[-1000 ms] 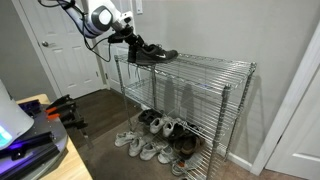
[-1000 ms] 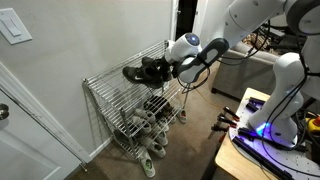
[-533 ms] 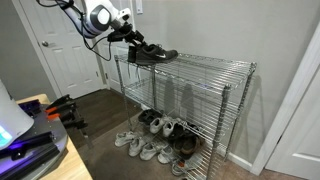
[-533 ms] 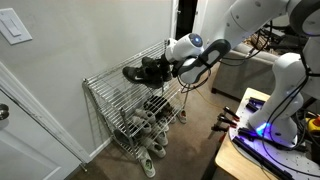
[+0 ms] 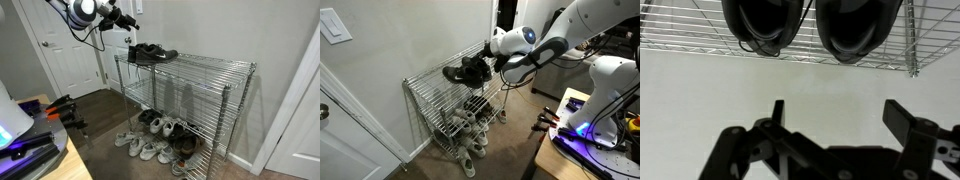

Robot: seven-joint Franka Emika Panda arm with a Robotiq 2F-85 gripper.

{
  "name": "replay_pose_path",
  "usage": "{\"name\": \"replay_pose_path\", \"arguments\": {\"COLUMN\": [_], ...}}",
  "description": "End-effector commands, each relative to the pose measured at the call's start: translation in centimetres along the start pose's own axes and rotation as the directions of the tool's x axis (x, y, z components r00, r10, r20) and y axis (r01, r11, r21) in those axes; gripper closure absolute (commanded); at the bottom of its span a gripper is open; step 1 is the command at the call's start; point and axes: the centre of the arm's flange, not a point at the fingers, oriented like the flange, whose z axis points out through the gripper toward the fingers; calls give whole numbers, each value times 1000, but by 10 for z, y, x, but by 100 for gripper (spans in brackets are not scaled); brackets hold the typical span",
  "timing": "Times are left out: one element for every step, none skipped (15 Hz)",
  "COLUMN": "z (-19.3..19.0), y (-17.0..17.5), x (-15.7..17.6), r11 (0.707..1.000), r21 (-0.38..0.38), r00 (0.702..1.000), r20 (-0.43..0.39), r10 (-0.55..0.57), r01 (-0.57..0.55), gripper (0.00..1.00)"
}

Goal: Move the black shoes to the rack above them

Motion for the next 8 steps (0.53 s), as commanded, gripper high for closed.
{"name": "replay_pose_path", "arguments": {"z": [-28, -11, -15, -17, -18, -18, -18, -18], "y": [8, -4, -6, -7, -7, -7, -6, -5], "x": [-36, -8, -13, -16, -17, -18, -17, -17], "r11": [1000, 1000, 1000, 1000, 1000, 1000, 1000, 1000], "r21": [-17, -2, -1, 0, 0, -1, -3, -4], "r00": [1000, 1000, 1000, 1000, 1000, 1000, 1000, 1000], "r20": [2, 2, 7, 11, 13, 14, 13, 12], "r10": [-23, -2, -4, -7, -9, -8, -7, -6], "r01": [23, 2, 4, 7, 9, 8, 7, 6], "gripper": [0, 0, 0, 0, 0, 0, 0, 0]}}
